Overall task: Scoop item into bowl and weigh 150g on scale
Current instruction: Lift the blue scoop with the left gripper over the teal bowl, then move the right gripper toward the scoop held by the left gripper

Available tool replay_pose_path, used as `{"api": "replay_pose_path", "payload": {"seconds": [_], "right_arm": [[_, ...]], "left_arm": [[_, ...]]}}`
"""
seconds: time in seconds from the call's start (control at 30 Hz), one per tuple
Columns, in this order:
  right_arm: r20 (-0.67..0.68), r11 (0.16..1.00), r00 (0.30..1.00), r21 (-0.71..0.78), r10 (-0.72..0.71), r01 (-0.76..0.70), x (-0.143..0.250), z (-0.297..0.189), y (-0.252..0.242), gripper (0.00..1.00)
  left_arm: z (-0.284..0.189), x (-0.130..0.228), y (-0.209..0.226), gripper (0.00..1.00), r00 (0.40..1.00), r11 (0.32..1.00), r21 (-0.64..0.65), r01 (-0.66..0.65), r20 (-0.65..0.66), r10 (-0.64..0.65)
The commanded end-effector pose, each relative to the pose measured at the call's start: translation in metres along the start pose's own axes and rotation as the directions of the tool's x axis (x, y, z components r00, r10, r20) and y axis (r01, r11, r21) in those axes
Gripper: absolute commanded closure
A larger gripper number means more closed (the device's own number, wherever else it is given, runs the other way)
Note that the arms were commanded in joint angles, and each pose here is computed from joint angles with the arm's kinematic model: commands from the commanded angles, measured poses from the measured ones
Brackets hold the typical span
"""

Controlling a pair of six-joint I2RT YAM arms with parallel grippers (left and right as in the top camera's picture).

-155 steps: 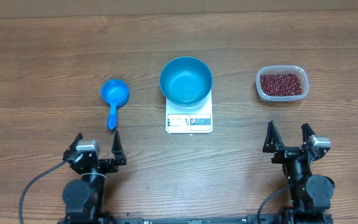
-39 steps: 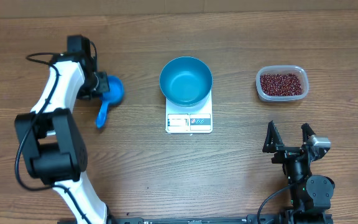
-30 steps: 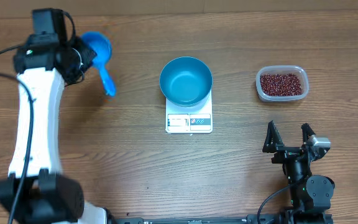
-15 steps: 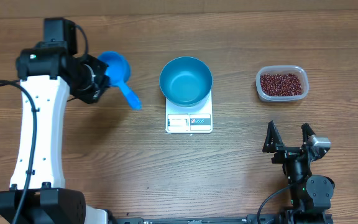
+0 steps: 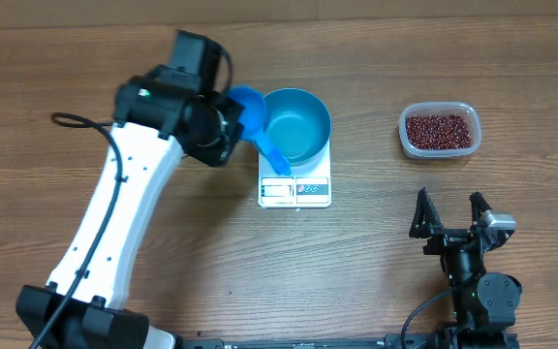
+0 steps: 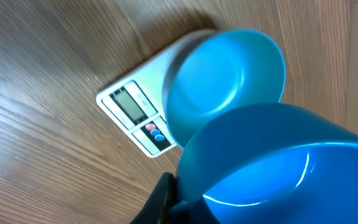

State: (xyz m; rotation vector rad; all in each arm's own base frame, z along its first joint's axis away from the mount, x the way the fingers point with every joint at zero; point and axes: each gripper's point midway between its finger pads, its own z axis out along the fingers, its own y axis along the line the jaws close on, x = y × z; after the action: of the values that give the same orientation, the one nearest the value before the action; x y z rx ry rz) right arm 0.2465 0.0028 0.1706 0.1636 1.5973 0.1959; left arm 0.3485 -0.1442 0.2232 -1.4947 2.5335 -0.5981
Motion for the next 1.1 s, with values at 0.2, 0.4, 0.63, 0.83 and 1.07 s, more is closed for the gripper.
{"api": "replay_pose_path", "payload": {"seconds": [0.2,0.4,0.63,0.83,1.07], "right_arm": [[0.006,1.000,1.000,-0.009,-0.002,0.002,0.001,0.000,0.001,0.00],[0.036,1.000,0.999,0.012,-0.003,0.002,-0.006,0.000,-0.002,0.00],[0.082,0.998,0.996,-0.065,0.026,-0.021,-0.018,-0.001,0.012,0.00],[0.181,0.973,0.977,-0.219,0.113,-0.072,-0.049,-0.009,0.039,0.00],[0.149,0.948,0.957,-0.243,0.248,-0.208,-0.058,-0.012,0.041,0.00]], "left_arm": [[0.004,0.027,-0.004,0.96,0.993,0.995,0.000,0.096,0.065,-0.095],[0.004,0.029,-0.004,0.96,0.993,0.997,-0.001,0.079,0.085,-0.078],[0.004,0.029,-0.004,0.96,0.993,0.997,-0.001,0.079,0.086,-0.078],[0.004,0.029,-0.004,0.96,0.993,0.997,-0.003,0.079,0.087,-0.078],[0.004,0.029,-0.003,0.96,0.993,0.997,-0.004,0.079,0.088,-0.079]]}}
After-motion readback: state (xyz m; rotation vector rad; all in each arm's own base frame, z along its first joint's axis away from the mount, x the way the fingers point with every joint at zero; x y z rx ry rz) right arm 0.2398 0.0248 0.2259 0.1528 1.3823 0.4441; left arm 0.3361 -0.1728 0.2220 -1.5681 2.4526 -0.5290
